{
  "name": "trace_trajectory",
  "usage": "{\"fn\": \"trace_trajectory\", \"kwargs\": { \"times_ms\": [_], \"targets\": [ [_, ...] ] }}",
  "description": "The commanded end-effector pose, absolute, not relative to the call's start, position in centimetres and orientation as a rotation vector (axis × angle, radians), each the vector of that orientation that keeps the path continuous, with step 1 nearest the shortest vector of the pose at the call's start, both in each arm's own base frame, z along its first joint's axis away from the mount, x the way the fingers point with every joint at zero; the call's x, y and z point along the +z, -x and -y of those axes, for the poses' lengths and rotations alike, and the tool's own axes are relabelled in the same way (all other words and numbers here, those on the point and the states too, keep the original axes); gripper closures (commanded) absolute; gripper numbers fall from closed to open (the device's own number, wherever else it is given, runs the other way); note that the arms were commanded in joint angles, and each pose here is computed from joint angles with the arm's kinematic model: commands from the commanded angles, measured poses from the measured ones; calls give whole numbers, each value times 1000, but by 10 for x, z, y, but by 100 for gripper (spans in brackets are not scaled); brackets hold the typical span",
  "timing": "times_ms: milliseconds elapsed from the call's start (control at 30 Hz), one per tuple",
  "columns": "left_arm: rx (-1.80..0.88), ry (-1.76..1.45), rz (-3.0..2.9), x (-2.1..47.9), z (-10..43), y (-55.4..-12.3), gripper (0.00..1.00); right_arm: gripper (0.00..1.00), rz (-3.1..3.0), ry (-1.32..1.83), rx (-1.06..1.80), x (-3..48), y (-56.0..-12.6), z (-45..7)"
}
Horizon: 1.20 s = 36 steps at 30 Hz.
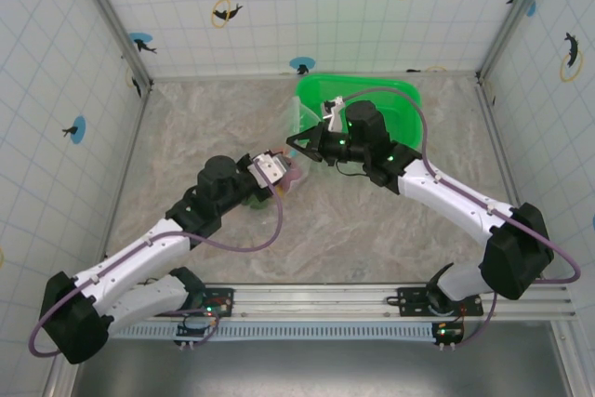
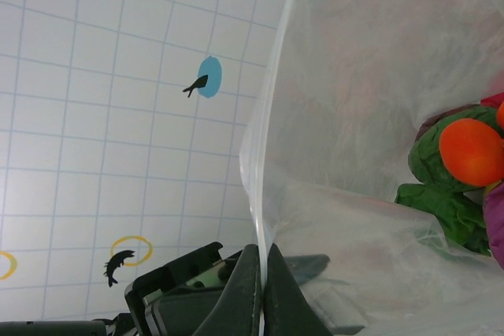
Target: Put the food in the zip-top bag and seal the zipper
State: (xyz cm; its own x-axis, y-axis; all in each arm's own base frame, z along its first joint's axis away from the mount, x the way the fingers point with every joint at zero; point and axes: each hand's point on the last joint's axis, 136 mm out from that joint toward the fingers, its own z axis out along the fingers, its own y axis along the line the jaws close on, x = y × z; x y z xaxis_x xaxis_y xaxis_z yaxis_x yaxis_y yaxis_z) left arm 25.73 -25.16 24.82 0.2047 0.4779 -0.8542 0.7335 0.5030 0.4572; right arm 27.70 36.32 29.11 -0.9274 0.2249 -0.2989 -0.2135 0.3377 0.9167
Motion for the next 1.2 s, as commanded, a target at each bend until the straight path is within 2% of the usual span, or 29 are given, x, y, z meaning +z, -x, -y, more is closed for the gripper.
{"fn": "trace_trajectory", "kwargs": {
  "times_ms": [0,200,267,300,400,433,500,600,800,1167],
  "targets": [
    [-246,-1091,-1335,283,259,-260,76,97,-2154,26,1669,311,-270,-362],
    [-275,-1087,-1318,288,258,-254,98,95,-2144,-13,1663,310,-274,-357],
    [-274,-1079,-1324,289,258,-254,100,92,-2136,-25,1663,312,-277,-354],
    [-272,-1071,-1330,290,257,-255,100,86,-2130,-28,1665,314,-278,-353],
    [-286,-1024,-1363,299,255,-259,100,58,-2090,-16,1659,325,-284,-346],
    [-294,-1016,-1373,302,254,-260,100,51,-2075,-11,1645,330,-287,-341],
    [-317,-1018,-1385,308,255,-258,100,44,-2044,-15,1606,340,-294,-327],
    [-392,-994,-1413,323,257,-257,100,43,-2002,36,1499,360,-306,-301],
    [-622,-949,-1447,353,255,-257,100,43,-1990,304,1019,382,-319,-260],
    [-889,-1148,-1391,364,290,-238,100,43,-1602,790,739,385,-273,-248]
  ]
}}
